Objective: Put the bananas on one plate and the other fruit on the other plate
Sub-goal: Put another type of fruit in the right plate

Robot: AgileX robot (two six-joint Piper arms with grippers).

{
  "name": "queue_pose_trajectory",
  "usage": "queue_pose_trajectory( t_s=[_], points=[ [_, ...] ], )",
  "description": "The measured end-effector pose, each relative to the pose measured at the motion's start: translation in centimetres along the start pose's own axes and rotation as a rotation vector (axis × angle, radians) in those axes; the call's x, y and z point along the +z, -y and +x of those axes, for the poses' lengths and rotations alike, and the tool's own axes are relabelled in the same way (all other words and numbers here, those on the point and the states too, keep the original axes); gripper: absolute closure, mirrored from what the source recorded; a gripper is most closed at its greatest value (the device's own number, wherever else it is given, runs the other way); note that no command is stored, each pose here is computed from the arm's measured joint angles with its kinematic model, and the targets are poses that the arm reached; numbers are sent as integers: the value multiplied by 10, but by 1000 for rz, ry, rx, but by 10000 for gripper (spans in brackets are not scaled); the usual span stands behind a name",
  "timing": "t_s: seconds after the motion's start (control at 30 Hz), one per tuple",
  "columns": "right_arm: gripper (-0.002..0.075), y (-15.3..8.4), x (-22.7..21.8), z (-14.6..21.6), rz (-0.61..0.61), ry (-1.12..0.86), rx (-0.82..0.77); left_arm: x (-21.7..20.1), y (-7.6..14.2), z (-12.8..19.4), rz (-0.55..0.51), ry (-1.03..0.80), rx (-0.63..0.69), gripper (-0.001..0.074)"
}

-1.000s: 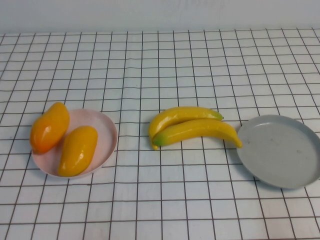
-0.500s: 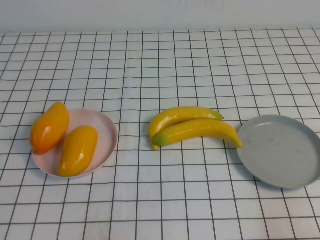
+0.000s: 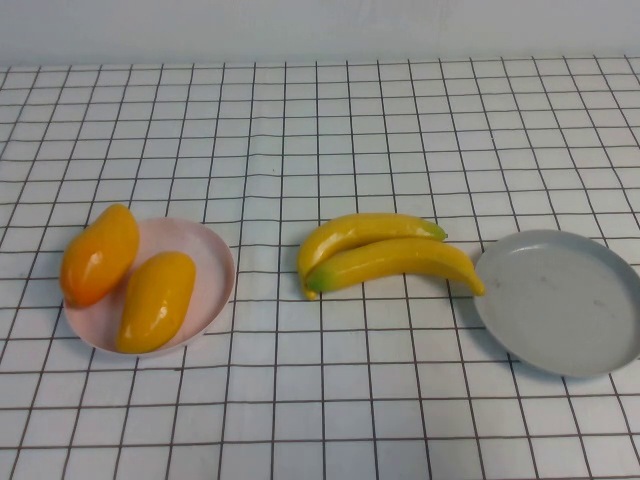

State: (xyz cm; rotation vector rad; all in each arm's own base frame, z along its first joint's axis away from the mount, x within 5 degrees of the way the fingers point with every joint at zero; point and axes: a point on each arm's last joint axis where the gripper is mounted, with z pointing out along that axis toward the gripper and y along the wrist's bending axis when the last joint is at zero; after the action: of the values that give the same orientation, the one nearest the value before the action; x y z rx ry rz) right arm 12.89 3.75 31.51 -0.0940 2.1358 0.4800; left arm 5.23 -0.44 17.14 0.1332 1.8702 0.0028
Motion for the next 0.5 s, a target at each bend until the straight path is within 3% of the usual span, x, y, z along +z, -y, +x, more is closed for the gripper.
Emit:
queue_pose_trajectory(
  t_s=[0.2, 0.4, 0.5],
  points=[
    [742, -5, 29, -40, -125, -337, -326, 0, 0, 0, 0, 0, 0, 738],
    [734, 9, 75, -67, -154, -571, -413, 0, 0, 0, 0, 0, 0, 738],
    [673, 8, 99, -72, -141, -645, -504, 0, 0, 0, 0, 0, 0, 738]
  ],
)
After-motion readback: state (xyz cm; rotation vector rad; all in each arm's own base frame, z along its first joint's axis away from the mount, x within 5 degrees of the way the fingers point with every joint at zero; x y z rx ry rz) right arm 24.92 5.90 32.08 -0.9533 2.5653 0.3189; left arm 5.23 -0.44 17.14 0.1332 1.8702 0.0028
